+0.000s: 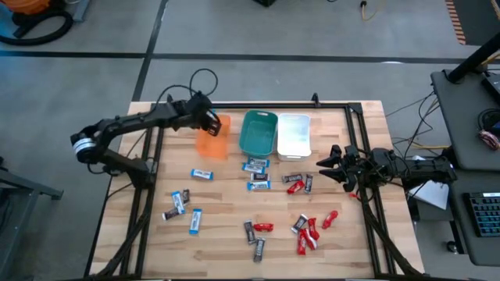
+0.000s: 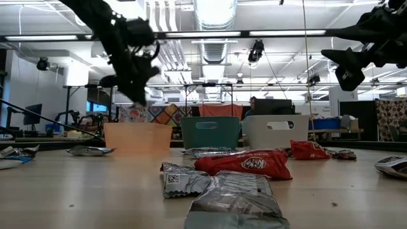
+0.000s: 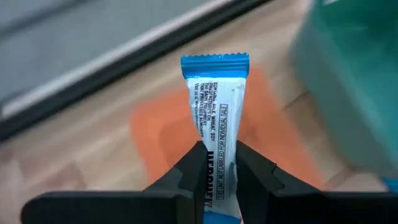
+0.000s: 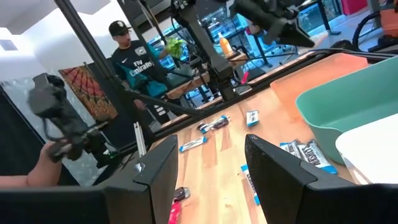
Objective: Organize candy in baskets
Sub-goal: Put the white chocolate into the orange bin, then put the red chocolate into the green bin
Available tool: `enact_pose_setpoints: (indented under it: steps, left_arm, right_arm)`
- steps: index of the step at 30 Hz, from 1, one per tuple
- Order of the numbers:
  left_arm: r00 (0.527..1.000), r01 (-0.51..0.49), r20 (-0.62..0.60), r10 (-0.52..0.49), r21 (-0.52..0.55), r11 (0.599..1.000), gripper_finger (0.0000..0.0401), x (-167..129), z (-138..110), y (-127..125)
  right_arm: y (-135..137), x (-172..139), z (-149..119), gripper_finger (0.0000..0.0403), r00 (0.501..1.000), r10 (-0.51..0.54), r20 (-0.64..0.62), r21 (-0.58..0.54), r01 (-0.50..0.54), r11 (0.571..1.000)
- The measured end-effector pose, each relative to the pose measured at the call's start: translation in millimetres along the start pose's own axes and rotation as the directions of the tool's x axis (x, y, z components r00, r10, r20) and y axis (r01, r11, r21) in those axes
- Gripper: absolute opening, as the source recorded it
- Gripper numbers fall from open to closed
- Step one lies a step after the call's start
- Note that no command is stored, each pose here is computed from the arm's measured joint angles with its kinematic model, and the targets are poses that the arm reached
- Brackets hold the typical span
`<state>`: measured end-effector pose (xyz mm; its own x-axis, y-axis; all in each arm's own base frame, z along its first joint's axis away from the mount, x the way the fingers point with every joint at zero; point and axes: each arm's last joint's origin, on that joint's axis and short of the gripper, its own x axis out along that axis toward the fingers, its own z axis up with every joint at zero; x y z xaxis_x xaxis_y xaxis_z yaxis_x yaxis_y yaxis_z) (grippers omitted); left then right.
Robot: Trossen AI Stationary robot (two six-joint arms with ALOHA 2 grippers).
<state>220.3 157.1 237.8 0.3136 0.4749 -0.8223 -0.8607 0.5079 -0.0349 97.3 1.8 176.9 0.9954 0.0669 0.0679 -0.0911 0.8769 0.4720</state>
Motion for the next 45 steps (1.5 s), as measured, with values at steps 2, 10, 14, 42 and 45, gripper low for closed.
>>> enact_pose_setpoints:
  steps: [2, 10, 14, 42, 45]
  left_arm:
    - [0.999, -0.008, -0.035, 0.008, 0.001, 1.000, 0.0047, 6, -1, 2]
    - [0.997, 0.001, -0.083, 0.005, 0.079, 0.997, 0.0046, 19, -4, -3]
    - [0.995, -0.004, -0.101, 0.013, 0.088, 0.996, 0.0047, 23, -6, -4]
    - [0.962, 0.223, -0.007, -0.271, 0.591, 0.775, 0.0151, -11, -24, -53]
    - [0.880, 0.387, -0.027, -0.475, 0.622, 0.681, 0.0151, -24, -30, -62]
  right_arm:
    - [0, 0, 0, 0.0178, 1.000, 0.000, 0.000, 0.000, 0.000, 1.000]
    - [0, 0, 0, 0.0178, 1.000, -0.001, 0.000, 0.001, 0.001, 1.000]
    - [0, 0, 0, 0.0178, 1.000, -0.001, 0.001, 0.001, 0.001, 1.000]
    - [-4, 2, 2, 0.0178, 0.988, -0.136, 0.069, 0.230, 0.117, 0.966]
    - [-7, 4, 0, 0.0178, 0.981, -0.185, 0.052, 0.274, 0.164, 0.948]
